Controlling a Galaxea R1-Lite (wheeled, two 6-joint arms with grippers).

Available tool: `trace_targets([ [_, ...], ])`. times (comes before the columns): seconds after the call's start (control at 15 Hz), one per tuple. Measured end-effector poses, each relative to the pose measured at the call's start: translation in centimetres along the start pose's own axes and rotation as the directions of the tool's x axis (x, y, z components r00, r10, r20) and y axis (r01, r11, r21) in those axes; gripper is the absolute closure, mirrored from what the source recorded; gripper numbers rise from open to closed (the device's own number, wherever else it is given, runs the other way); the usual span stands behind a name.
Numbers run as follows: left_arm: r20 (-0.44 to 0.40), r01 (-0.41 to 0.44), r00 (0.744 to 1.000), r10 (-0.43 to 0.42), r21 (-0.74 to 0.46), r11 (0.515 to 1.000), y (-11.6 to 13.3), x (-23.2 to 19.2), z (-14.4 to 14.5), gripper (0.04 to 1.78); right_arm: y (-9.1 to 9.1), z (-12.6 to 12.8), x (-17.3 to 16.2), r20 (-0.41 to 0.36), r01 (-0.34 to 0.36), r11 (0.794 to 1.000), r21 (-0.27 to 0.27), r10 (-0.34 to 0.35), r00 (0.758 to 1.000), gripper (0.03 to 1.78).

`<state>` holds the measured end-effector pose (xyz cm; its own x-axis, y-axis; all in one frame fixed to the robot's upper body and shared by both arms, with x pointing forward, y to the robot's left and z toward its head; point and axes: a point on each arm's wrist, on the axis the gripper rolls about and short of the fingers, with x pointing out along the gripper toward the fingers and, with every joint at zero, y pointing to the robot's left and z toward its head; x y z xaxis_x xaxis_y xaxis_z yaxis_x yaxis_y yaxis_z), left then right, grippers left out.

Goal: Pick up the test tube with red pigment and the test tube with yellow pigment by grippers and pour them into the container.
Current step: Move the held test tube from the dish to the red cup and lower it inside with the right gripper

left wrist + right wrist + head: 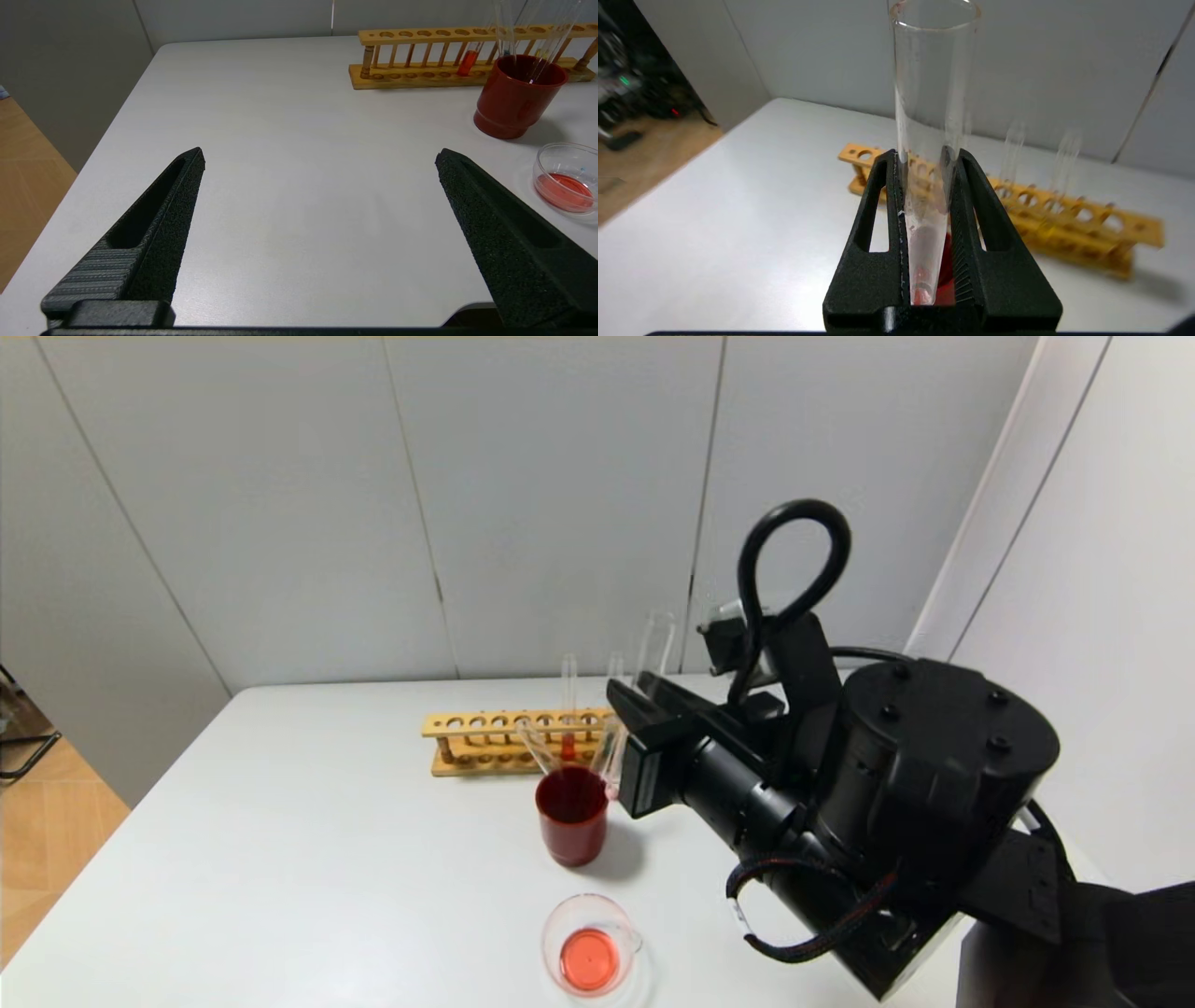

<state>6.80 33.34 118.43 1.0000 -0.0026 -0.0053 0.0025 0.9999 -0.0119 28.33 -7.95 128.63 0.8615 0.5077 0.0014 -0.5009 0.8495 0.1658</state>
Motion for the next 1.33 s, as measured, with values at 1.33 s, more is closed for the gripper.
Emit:
trace_targets([
  [1.33, 0.000, 0.000, 1.000, 0.000, 0.000, 1.000, 0.0, 0.0, 0.0, 0.07, -1.8, -5.6, 9.1, -0.054, -0.034, 0.998, -0.046, 0.032, 0.998, 1.47],
])
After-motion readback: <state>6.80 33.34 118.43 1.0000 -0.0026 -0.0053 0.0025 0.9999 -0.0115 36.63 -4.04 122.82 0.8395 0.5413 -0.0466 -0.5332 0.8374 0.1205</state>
